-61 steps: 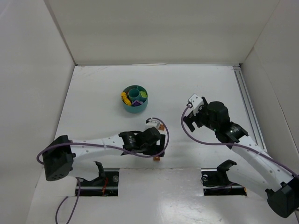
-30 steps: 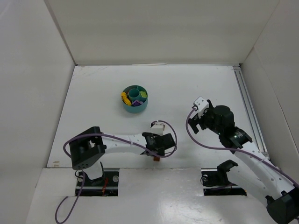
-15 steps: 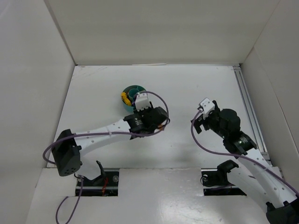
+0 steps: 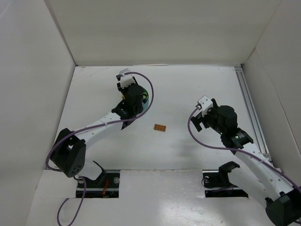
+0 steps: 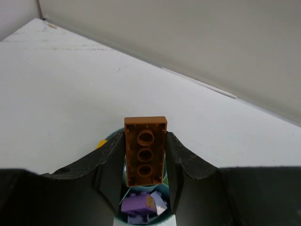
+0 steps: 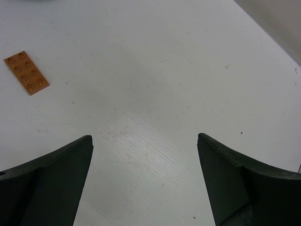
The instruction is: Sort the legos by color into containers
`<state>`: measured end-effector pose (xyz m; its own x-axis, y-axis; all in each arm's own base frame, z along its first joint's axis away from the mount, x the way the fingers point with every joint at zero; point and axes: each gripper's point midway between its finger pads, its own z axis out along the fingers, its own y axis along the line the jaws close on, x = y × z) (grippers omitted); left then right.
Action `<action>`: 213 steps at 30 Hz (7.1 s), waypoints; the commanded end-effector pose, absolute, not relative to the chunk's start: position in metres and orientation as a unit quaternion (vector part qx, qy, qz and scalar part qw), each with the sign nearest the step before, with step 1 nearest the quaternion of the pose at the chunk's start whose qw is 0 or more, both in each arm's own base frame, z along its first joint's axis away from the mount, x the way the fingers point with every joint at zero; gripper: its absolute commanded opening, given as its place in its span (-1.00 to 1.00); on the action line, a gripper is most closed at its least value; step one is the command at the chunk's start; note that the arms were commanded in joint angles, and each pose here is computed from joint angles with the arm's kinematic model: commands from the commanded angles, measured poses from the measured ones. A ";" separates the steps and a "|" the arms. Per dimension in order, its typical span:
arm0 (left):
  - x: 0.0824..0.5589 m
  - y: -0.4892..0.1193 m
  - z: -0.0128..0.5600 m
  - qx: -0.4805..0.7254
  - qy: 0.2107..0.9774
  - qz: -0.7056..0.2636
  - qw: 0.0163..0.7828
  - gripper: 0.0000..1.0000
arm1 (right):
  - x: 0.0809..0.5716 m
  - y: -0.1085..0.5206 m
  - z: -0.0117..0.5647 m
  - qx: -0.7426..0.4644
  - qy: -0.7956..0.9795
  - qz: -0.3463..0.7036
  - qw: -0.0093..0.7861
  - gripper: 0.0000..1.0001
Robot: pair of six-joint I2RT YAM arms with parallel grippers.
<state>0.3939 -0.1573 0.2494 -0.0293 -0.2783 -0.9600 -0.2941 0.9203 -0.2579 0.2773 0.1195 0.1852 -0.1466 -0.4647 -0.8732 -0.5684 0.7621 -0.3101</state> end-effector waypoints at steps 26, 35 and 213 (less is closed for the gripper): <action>0.431 -0.163 0.179 -0.182 0.715 0.008 0.675 -0.55 | 0.295 0.116 0.213 -0.332 0.728 0.041 0.599 0.93; 0.426 -0.159 0.175 -0.193 0.715 0.005 0.672 -0.08 | 0.295 0.119 0.208 -0.342 0.729 0.047 0.591 0.93; 0.223 -0.109 0.202 -0.240 0.808 -0.211 0.494 0.99 | 0.422 0.460 0.229 -0.525 0.492 0.332 0.610 -0.42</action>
